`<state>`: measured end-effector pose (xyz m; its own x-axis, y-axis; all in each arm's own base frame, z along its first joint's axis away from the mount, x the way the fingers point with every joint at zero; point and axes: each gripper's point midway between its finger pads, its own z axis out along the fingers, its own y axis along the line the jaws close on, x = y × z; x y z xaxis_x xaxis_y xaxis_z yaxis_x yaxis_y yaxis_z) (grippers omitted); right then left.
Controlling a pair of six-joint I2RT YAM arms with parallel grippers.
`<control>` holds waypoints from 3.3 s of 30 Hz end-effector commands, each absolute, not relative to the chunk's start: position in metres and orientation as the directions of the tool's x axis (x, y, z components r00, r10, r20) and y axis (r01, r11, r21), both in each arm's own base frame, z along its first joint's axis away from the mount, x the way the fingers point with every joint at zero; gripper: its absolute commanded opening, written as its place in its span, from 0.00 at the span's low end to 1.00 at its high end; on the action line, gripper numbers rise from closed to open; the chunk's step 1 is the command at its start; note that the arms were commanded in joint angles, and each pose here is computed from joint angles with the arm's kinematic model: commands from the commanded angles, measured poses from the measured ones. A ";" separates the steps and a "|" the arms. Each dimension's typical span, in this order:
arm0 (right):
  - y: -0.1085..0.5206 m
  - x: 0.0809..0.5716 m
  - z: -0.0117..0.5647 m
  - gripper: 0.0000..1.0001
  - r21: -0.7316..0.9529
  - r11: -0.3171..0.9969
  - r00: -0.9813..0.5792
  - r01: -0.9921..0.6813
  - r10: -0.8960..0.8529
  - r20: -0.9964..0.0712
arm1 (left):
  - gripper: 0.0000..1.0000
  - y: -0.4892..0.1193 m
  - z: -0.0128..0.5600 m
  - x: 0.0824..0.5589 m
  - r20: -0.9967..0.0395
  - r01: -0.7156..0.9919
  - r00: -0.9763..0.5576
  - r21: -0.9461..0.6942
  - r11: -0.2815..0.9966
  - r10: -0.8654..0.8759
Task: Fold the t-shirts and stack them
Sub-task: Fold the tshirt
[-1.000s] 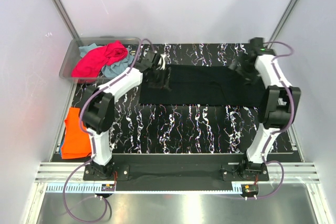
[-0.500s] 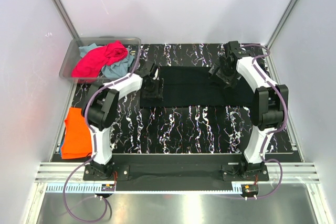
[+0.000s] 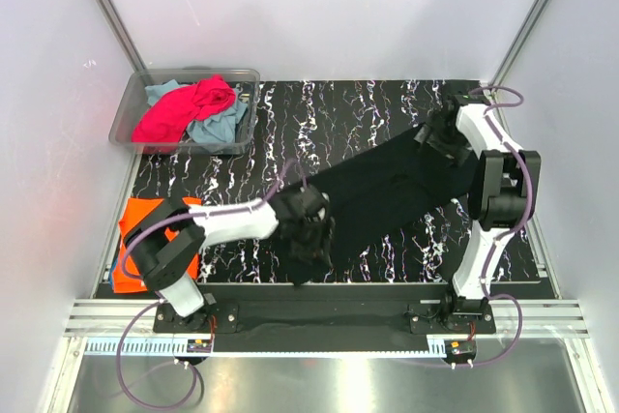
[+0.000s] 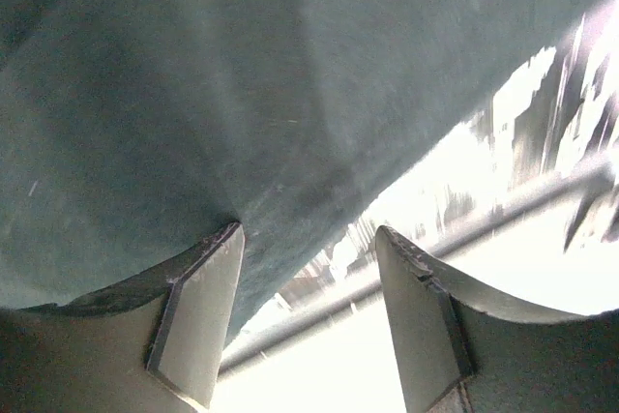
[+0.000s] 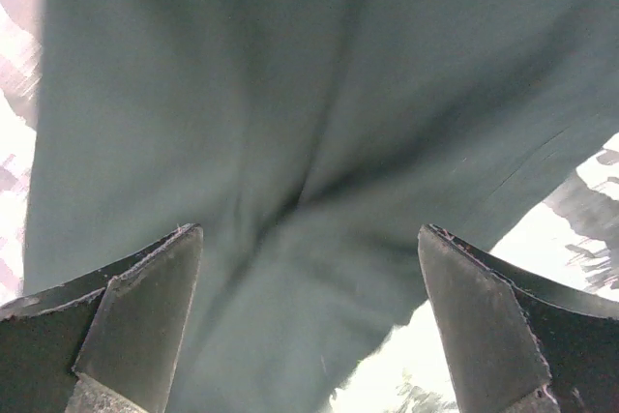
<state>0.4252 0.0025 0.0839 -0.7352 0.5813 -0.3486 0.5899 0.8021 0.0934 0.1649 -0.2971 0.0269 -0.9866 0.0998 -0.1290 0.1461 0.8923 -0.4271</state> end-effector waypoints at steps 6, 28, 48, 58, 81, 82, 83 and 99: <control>-0.034 0.449 0.033 1.00 -0.024 0.781 -0.735 0.624 0.575 -0.360 | 0.66 -0.306 0.085 0.096 -0.138 0.217 -0.975 -0.478 0.851 0.172; 0.100 0.562 0.014 1.00 -0.100 0.995 -0.900 -0.007 -0.049 -0.434 | 0.93 -0.289 0.044 0.240 -0.303 0.377 -0.906 -0.257 0.890 0.296; 0.201 0.588 0.013 1.00 0.108 0.968 -0.829 -0.227 -0.134 -0.544 | 0.92 -0.358 0.009 0.148 -0.038 0.141 -0.989 -0.485 0.863 0.141; 0.201 0.587 0.080 1.00 0.119 0.973 -0.790 -0.197 -0.085 -0.608 | 0.91 -0.374 0.066 0.169 -0.148 0.134 -0.987 -0.542 0.830 0.063; 0.146 0.144 0.101 0.73 0.509 0.828 -0.970 0.237 0.232 0.074 | 0.75 -0.220 0.066 0.089 -0.157 0.026 -0.986 -0.500 0.865 -0.061; 0.147 0.132 0.106 0.71 0.551 0.803 -0.969 0.227 0.242 0.047 | 0.74 -0.218 0.064 0.090 -0.158 0.020 -0.985 -0.494 0.869 -0.067; 0.147 0.121 0.103 0.70 0.558 0.786 -0.959 0.265 0.273 0.072 | 0.73 -0.216 0.061 0.090 -0.156 0.015 -0.985 -0.488 0.873 -0.070; 0.135 0.071 0.045 0.53 0.511 0.649 -0.810 0.563 0.555 0.187 | 0.66 -0.230 0.034 0.108 -0.102 0.072 -0.994 -0.435 0.898 0.030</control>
